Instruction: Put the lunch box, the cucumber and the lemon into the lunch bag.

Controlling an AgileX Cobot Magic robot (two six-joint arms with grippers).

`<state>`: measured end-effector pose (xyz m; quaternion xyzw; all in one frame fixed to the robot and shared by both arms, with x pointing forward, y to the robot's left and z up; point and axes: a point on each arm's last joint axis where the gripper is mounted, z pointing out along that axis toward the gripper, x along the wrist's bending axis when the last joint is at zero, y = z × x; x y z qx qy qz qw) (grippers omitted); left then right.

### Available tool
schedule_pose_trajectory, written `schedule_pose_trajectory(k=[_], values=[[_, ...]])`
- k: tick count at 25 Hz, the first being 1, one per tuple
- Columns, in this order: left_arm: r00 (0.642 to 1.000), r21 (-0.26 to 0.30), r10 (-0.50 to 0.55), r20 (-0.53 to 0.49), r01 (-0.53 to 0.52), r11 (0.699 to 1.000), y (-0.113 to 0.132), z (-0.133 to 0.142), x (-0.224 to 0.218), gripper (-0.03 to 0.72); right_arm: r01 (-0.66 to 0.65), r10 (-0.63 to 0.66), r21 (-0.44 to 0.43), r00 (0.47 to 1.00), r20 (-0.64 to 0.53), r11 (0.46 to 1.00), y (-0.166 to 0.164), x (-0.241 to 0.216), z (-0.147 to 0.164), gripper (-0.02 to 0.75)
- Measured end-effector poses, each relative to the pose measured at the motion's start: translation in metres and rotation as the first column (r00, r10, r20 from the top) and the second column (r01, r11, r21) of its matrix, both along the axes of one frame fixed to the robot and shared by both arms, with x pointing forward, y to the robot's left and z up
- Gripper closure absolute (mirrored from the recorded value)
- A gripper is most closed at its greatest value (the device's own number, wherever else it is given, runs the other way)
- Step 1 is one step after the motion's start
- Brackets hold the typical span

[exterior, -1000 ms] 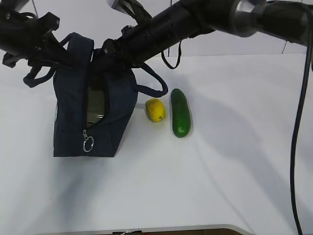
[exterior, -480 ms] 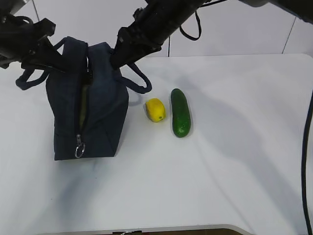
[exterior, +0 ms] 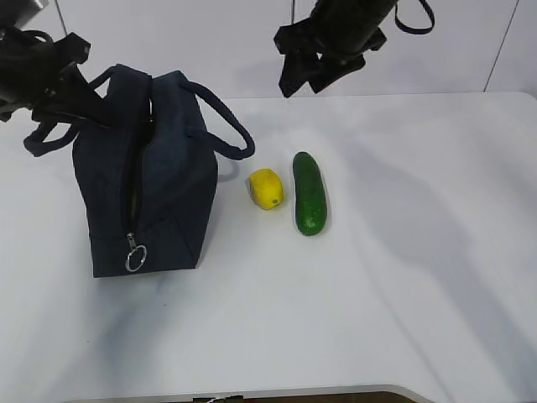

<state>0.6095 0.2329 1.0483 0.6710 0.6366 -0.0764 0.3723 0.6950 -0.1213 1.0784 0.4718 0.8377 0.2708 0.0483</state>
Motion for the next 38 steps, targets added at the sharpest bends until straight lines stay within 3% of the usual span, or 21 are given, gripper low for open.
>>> schedule_pose_trajectory(k=[8, 11, 17, 24, 32, 38], values=[[1.0, -0.004, -0.002, -0.003, 0.002, 1.0, 0.0, 0.0, 0.0, 0.698, 0.296, -0.304, -0.092, 0.949, -0.086, 0.951, -0.012, 0.01, -0.026, 0.305], [1.0, -0.004, -0.002, -0.003, 0.002, 1.0, 0.0, 0.0, 0.0, 0.698, 0.362, -0.377, -0.124, 0.915, -0.141, 0.924, -0.012, 0.017, -0.053, 0.245], [1.0, -0.004, -0.002, -0.003, 0.002, 1.0, 0.0, 0.0, 0.0, 0.698, 0.403, -0.421, -0.124, 0.883, -0.209, 0.907, -0.007, 0.024, -0.081, 0.161], [1.0, -0.003, -0.003, -0.002, 0.003, 1.0, 0.0, 0.0, 0.0, 0.698, 0.437, -0.448, -0.097, 0.871, -0.202, 0.894, -0.004, 0.031, -0.097, 0.153], [1.0, -0.003, -0.004, -0.001, 0.004, 1.0, 0.0, 0.0, 0.0, 0.698, 0.441, -0.458, -0.124, 0.855, -0.242, 0.889, -0.002, 0.035, -0.124, 0.152], [1.0, -0.003, -0.004, -0.001, 0.004, 1.0, 0.0, 0.0, 0.0, 0.698, 0.443, -0.459, -0.122, 0.855, -0.24, 0.888, -0.001, 0.036, -0.128, 0.151]])
